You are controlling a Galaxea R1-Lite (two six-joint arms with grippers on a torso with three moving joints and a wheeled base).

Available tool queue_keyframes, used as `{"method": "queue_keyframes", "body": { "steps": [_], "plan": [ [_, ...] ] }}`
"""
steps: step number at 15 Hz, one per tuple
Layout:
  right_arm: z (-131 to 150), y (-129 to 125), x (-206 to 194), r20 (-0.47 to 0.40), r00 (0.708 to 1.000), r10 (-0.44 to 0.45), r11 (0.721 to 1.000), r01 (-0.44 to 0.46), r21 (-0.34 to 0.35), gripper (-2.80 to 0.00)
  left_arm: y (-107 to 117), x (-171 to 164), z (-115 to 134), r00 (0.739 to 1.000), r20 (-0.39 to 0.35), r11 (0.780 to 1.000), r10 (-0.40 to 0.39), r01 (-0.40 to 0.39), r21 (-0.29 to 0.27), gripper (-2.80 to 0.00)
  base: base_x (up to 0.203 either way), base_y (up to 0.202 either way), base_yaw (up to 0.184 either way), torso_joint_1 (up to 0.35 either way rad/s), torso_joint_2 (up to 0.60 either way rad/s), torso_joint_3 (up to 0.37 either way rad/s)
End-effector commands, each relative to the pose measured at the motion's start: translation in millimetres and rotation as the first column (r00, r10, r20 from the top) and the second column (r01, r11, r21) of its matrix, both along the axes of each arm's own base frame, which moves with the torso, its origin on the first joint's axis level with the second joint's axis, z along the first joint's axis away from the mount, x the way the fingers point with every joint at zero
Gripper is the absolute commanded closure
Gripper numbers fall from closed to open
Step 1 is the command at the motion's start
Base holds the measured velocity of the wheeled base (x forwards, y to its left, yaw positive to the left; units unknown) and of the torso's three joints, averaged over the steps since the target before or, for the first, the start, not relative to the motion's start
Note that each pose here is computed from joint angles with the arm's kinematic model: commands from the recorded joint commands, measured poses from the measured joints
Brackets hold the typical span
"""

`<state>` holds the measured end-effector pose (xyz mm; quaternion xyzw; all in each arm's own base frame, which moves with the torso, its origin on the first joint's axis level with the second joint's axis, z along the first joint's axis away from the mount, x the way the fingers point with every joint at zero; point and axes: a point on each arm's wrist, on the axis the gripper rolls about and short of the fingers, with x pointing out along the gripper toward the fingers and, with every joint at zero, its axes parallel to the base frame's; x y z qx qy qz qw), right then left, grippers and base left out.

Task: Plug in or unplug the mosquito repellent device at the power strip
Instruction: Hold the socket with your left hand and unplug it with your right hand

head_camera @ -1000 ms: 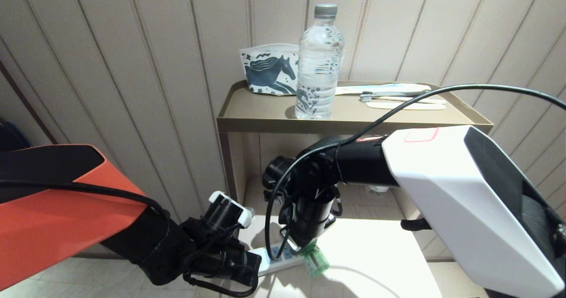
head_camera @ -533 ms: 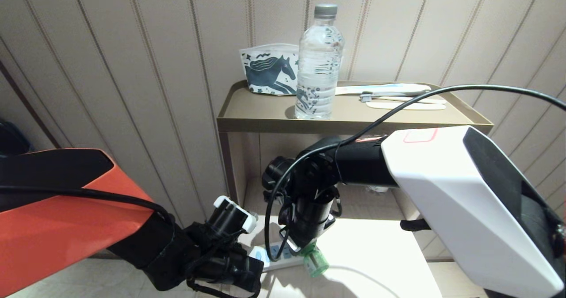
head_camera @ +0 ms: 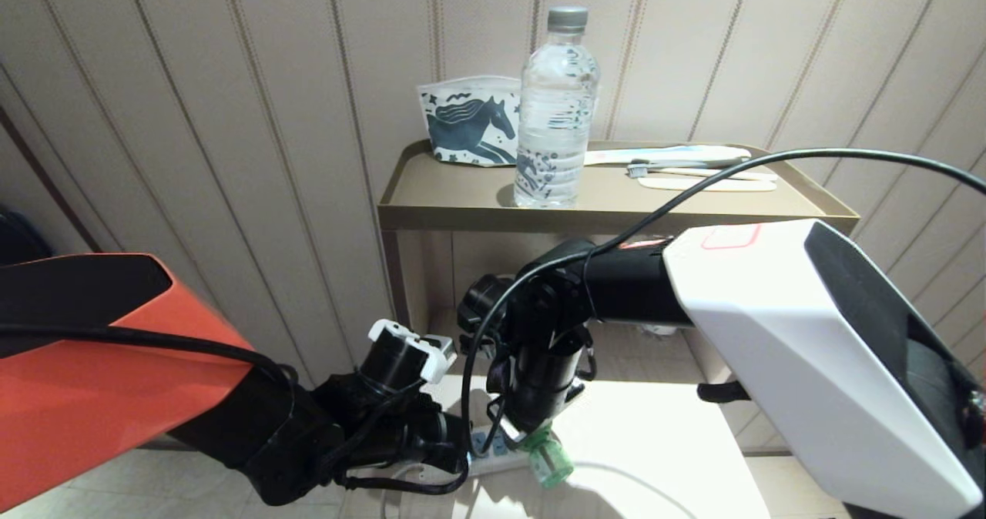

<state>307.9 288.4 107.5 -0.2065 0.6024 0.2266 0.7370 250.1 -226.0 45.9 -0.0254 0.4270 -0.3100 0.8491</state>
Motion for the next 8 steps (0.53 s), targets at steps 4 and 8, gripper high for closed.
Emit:
{"method": "queue_keyframes", "body": {
  "steps": [4,8],
  "plan": [
    [-6.9,1.5,1.3,-0.013,1.000,0.000,1.000,0.000,-0.013,0.00,-2.1,2.5,-12.5,1.000,-0.023,1.000,0.000,0.001,0.021,0.00,0.000,0.000,0.000,0.000,0.00,0.000],
    [-7.0,1.8,1.6,-0.013,1.000,-0.002,1.000,0.002,-0.011,0.00,-3.7,4.3,-19.8,0.999,-0.032,0.999,-0.003,0.004,0.037,0.00,0.000,0.000,0.000,0.000,0.00,0.000]
  ]
}}
